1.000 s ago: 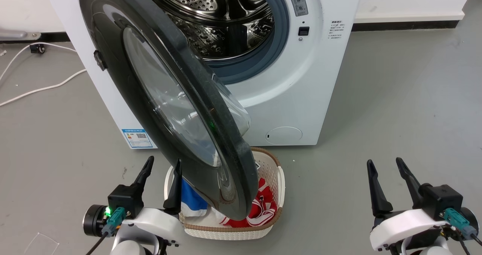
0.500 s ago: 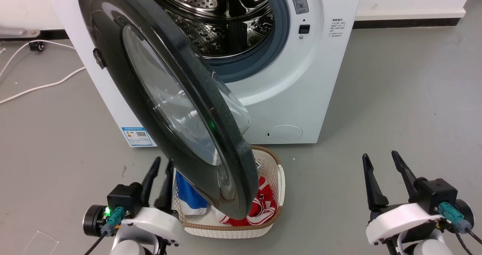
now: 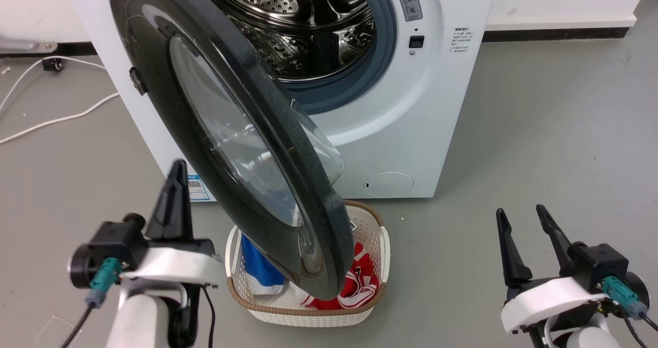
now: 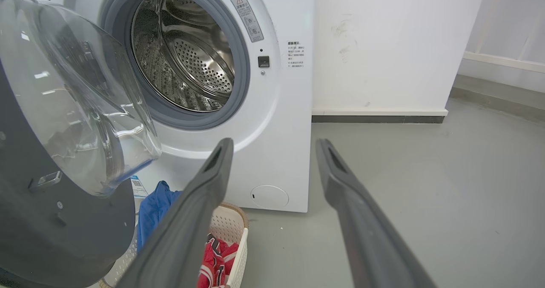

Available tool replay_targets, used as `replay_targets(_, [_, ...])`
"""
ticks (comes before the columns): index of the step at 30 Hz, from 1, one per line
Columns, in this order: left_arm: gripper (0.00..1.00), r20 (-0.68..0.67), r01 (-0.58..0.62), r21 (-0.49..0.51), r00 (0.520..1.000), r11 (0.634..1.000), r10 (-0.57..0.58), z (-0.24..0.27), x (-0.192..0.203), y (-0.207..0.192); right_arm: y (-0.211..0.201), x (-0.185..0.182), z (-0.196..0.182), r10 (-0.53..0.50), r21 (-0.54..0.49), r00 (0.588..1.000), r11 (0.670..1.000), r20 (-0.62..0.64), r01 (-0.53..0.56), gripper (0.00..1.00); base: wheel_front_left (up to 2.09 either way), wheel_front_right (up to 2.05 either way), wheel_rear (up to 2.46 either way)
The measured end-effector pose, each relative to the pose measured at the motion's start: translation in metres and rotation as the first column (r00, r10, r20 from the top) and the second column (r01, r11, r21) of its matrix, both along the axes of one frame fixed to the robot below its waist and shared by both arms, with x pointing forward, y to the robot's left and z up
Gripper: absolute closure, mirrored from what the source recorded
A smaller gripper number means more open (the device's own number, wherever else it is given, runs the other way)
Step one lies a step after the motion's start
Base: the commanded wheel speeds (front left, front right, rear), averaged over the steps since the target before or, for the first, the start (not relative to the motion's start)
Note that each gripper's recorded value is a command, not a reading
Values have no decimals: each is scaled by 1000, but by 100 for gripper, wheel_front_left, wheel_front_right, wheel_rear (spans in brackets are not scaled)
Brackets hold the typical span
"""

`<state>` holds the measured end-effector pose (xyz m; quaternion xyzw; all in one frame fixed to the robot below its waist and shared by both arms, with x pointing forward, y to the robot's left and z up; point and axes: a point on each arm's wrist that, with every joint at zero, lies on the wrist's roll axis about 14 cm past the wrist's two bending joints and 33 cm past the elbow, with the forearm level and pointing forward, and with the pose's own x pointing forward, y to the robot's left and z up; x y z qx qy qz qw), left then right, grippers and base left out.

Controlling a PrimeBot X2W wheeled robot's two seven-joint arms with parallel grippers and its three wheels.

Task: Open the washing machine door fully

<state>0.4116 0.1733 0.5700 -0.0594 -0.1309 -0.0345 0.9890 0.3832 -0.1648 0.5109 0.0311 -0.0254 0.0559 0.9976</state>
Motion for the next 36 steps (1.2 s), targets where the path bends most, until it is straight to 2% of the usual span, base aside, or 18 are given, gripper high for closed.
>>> replay_targets(8, [100,278,-9,-5,961,1000,10,92,-8,-4,-3,-5,6,-10,-5,1000,1000,16,10,0,0,0,0])
replay_targets(13, [100,414,79,11,907,997,-76,137,-21,-35,-8,-11,6,-22,0,1000,1000,13,22,0,0,0,0])
replay_targets(16, [100,436,174,21,884,984,-166,151,-27,-64,-11,-13,5,-33,3,999,999,10,33,0,0,0,0])
replay_targets(20, [100,374,335,26,871,942,-320,141,-30,-110,-15,-14,2,-44,10,999,999,0,44,0,0,0,0])
replay_targets(27, [100,139,548,-11,829,837,-541,85,-42,-177,-20,-13,-4,-60,12,998,998,-18,60,0,0,0,0])
replay_targets(33, [100,-88,645,-63,756,762,-648,29,-66,-212,-21,-13,-7,-64,19,998,998,-27,65,0,0,0,0])
replay_targets(36, [100,-198,656,-96,725,749,-660,-1,-75,-219,-20,-12,-9,-62,24,997,998,-35,63,0,0,0,0])
